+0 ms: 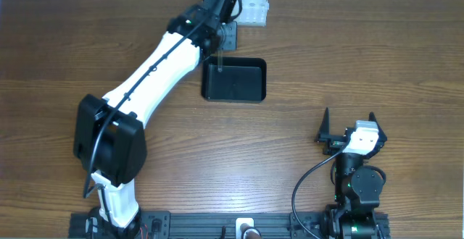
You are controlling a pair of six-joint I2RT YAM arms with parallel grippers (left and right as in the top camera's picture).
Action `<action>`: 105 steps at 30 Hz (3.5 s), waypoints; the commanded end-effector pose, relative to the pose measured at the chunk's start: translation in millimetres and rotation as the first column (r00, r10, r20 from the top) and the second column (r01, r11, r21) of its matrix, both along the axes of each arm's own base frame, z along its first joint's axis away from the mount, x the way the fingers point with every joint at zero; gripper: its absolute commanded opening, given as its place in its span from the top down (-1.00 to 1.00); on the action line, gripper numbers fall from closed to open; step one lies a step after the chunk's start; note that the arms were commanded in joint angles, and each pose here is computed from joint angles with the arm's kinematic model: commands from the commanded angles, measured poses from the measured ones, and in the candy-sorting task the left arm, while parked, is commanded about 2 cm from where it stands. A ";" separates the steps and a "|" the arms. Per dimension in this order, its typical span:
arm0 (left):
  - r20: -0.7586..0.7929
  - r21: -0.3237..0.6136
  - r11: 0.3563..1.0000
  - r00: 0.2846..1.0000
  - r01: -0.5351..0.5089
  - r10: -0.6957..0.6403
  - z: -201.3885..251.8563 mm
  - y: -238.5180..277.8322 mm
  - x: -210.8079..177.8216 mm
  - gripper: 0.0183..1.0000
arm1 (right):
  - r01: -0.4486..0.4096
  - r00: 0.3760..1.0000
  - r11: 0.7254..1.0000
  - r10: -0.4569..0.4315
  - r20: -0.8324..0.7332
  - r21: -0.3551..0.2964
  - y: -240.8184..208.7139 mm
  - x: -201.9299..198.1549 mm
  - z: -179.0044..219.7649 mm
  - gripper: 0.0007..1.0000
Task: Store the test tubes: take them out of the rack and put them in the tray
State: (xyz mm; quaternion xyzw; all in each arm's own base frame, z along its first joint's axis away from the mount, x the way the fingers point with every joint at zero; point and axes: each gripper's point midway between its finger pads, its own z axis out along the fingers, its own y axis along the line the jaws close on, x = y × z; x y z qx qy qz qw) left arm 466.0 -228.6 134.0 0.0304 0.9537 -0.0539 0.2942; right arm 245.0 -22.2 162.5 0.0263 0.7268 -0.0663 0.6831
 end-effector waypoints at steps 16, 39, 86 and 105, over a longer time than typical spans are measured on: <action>-0.119 0.111 0.993 0.992 -0.032 0.045 -71.9 7.1 -8.5 0.95 | 0.002 1.000 1.000 -0.002 -0.002 0.003 -0.7 0.0 -2.5 -0.98; -0.219 0.091 0.996 0.975 -0.016 0.036 -105.5 -2.3 -23.2 0.94 | 0.002 1.000 1.000 -0.002 -0.002 0.003 -0.7 0.0 -2.5 -0.99; 0.411 0.011 1.000 0.912 -0.006 0.001 71.0 12.3 76.2 -0.39 | 0.001 1.000 1.000 -0.001 -0.002 0.003 -0.6 0.0 -2.5 -0.98; 0.600 -0.009 0.994 0.796 0.110 -0.083 85.4 -0.5 122.4 -0.99 | 0.002 1.000 1.000 -0.002 -0.002 0.003 -0.7 0.0 -2.5 -0.98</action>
